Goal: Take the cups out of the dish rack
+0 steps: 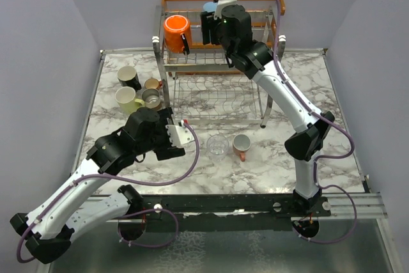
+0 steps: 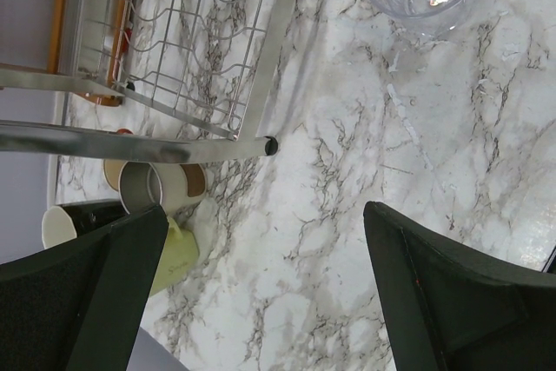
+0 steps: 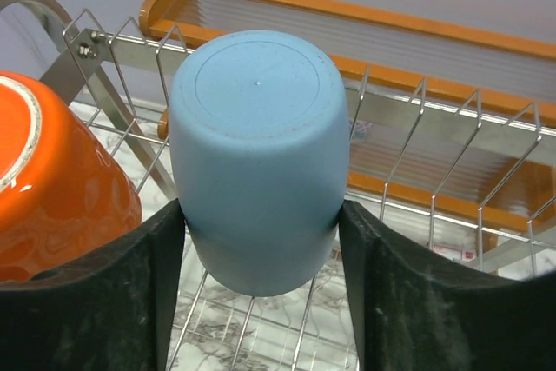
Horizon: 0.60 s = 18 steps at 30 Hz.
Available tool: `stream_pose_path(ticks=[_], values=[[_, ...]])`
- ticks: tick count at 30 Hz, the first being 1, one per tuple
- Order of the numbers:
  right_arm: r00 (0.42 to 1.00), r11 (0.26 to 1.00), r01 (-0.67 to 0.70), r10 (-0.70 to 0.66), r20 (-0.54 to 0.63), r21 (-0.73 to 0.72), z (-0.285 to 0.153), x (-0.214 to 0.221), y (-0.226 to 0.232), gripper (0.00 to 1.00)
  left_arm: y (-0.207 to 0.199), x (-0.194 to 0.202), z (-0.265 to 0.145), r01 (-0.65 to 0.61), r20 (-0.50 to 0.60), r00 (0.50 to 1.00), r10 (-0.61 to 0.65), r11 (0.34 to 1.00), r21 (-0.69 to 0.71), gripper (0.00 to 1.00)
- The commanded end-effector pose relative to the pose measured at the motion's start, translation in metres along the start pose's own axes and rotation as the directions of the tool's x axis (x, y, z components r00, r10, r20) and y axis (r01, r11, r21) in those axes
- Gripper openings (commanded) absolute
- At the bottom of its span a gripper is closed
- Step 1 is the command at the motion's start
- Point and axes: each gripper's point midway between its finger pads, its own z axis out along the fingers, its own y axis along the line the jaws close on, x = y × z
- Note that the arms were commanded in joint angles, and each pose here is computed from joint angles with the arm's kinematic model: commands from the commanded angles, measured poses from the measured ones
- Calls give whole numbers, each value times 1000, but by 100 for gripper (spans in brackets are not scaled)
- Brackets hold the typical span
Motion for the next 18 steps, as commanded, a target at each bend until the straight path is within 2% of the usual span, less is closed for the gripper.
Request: stream_pose_path(ticks=[1, 7, 11, 15, 18], values=[[990, 999, -38, 37, 133, 10, -15, -52, -10, 46, -2, -2, -4, 17, 28, 999, -17, 1000, -1, 99], [969, 993, -109, 116, 219, -44, -59, -98, -19, 43, 3, 0, 2, 13, 21, 1000, -13, 999, -36, 99], [950, 978, -163, 192, 247, -133, -102, -117, -21, 43, 14, -5, 11, 11, 68, 998, -3, 994, -109, 99], [931, 950, -213, 269, 246, -229, -155, -116, -26, 43, 16, -6, 20, 18, 77, 997, -9, 993, -120, 99], [921, 912, -254, 329, 206, -321, -192, -96, -23, 43, 17, -16, 22, 33, 124, 992, -19, 993, -114, 99]])
